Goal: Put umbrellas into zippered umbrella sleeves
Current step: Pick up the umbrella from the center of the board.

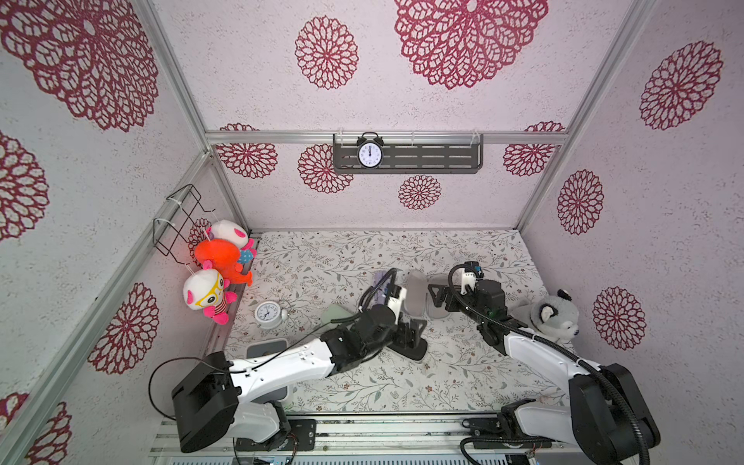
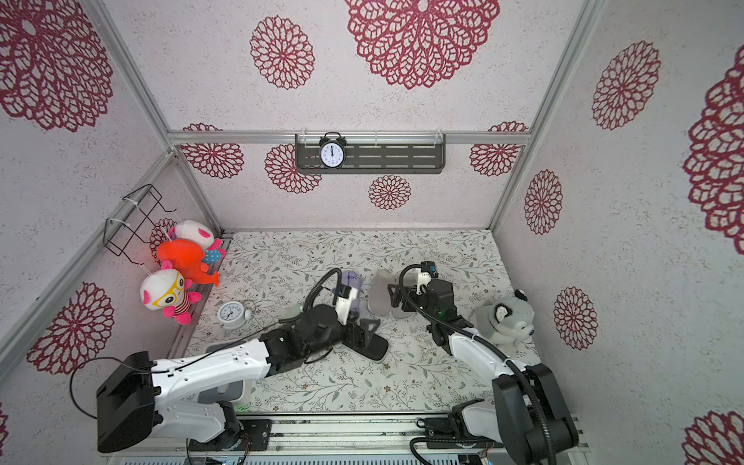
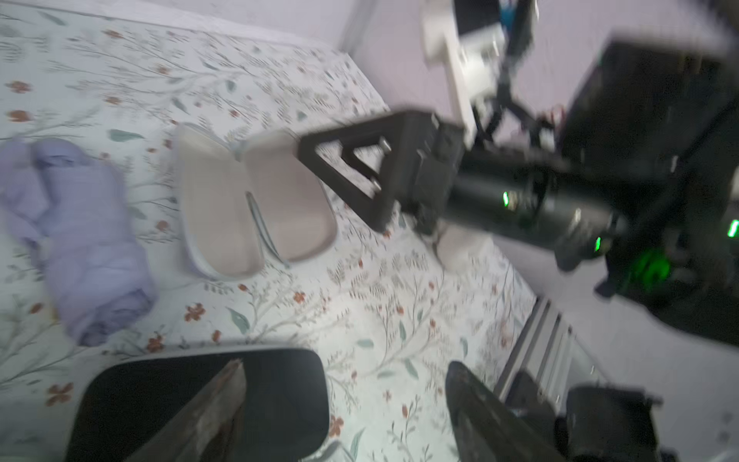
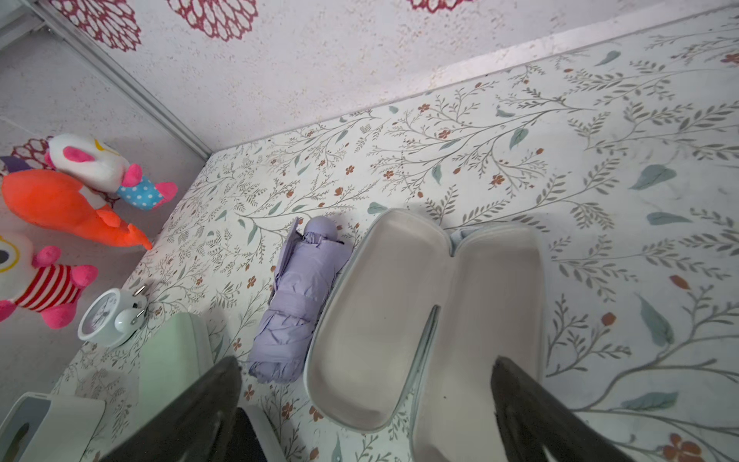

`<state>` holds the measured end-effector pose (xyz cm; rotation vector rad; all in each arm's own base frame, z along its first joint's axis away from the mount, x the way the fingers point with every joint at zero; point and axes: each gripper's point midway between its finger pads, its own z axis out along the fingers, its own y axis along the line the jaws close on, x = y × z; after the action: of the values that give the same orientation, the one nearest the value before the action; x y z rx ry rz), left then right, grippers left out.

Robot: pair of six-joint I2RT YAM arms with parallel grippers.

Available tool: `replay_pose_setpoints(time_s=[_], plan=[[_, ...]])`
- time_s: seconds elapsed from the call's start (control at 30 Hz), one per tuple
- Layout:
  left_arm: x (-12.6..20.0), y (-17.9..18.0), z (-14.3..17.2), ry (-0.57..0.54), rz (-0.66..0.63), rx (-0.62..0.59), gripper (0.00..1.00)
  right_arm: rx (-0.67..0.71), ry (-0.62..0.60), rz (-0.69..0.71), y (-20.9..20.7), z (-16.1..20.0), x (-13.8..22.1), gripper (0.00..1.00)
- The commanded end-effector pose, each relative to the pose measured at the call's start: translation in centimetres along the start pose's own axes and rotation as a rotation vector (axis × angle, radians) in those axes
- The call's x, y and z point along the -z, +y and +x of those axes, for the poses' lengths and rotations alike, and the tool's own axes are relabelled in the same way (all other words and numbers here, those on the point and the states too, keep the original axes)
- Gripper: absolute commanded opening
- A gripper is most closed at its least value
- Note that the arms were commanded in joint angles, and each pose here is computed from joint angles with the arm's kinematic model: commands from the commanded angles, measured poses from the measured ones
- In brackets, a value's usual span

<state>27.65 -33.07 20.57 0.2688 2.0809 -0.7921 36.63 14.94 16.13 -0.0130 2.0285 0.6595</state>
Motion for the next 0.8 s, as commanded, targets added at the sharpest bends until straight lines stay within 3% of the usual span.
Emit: replay_pose_setpoints(time_s=[0.0,0.07,0.27,0.57,0.77], plan=[[-1.4,8.1,0.6,0.088,-0.28,-0.016,0.94,-0.015,-0.066,0.008,-0.7,-2.6,-0.5,0.99],[-3.0,10.8,-0.4,0.12,-0.363,0.008,0.95,-0.025,-0.054,0.059,-2.1,-2.4,-0.9,0.99],[-9.2,16.0,0.9,0.303,-0.49,0.028,0.9,-0.019,-0.031,0.084,-3.3,-1.6,-1.5,0.99],[-14.1,17.6,4.8,0.466,-0.51,0.008,0.86,-0.002,-0.021,0.085,-3.7,-0.6,-1.3,0.99],[-16.1,17.8,7.0,0.551,-0.512,0.009,0.74,-0.004,-0.008,0.089,-3.9,-0.1,-1.4,0.99]])
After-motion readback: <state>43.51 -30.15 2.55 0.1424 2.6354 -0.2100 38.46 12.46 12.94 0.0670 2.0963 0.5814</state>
